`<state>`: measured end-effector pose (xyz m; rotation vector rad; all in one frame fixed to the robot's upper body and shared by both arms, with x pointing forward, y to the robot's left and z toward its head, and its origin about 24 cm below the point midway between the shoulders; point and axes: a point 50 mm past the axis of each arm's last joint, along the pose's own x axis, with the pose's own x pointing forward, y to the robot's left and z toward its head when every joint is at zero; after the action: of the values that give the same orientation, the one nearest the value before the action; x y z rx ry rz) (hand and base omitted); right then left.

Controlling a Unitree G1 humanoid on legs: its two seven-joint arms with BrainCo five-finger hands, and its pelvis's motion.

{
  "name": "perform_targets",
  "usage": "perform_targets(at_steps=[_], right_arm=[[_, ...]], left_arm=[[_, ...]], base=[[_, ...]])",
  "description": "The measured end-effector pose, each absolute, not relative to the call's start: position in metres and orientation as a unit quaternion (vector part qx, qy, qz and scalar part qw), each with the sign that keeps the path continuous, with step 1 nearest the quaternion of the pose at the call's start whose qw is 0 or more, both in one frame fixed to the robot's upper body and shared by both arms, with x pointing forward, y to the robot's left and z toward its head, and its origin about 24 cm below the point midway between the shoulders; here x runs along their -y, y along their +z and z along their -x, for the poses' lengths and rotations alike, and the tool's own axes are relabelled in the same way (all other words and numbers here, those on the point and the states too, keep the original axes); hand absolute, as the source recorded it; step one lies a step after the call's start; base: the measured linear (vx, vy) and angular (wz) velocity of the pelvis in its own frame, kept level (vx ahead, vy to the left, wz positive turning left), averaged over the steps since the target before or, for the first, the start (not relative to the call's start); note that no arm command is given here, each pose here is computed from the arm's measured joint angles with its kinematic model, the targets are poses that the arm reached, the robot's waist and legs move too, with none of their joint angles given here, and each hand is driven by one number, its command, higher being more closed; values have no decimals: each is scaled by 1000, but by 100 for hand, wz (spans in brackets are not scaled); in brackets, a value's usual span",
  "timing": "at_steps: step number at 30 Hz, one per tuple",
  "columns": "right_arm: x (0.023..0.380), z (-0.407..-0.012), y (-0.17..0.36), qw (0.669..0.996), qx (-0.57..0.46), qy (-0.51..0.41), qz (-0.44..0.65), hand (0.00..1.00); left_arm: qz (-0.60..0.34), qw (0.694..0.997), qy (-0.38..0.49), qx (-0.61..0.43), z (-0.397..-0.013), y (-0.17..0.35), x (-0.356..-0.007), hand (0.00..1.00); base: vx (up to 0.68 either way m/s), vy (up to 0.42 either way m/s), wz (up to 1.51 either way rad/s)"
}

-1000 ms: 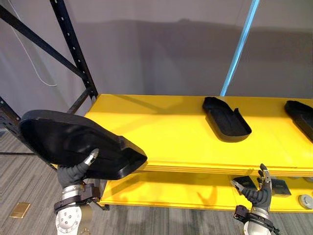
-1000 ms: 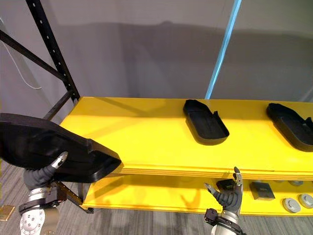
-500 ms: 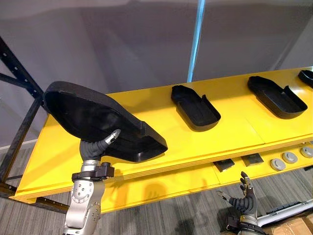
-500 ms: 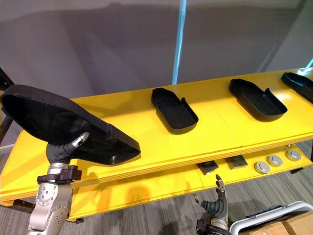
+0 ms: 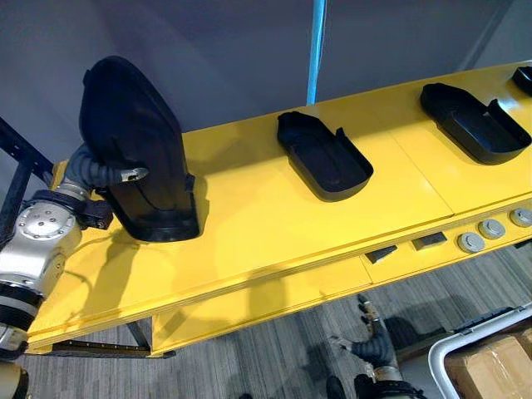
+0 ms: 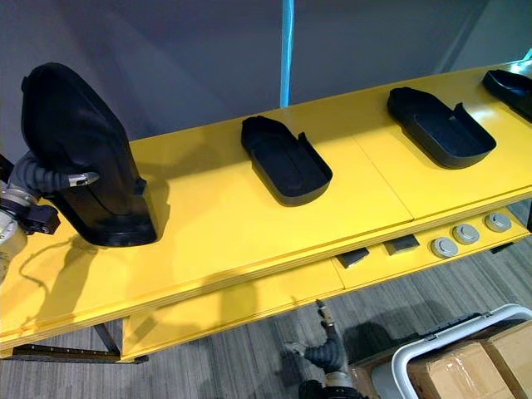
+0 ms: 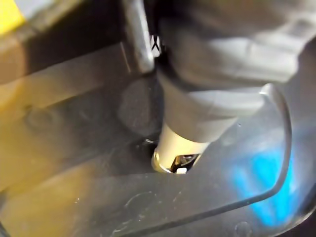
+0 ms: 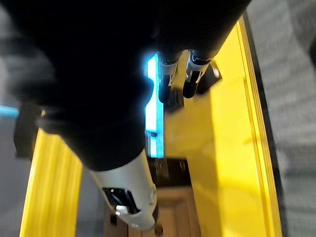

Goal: Walk over and take plastic housings, then place them on the shelf

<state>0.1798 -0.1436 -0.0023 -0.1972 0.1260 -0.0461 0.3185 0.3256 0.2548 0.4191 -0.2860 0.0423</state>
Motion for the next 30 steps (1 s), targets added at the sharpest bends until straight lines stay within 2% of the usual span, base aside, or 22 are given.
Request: perform_targets(at_steps=[7,15,22,30], right_arm=[[132,-181,-11,991,-76,21,111,0],[119,-181,-15,988,-79,51,124,0],[118,-182,-13,988,-74,52,123,0],[116,-182,-12,989,-74,57,119,0]], left_arm=[[-160,982,27,98,-318,242,-340,100],[-148,984,101,-1,-309,204,-378,100],[-197,964,170,-59,-298,193,-409,100],[-293,928,210,-91,-293,211,-429,100]], base=[[-39,-9,-3],[-55,15,-11],[-5,12,-8],[8,5,-8]])
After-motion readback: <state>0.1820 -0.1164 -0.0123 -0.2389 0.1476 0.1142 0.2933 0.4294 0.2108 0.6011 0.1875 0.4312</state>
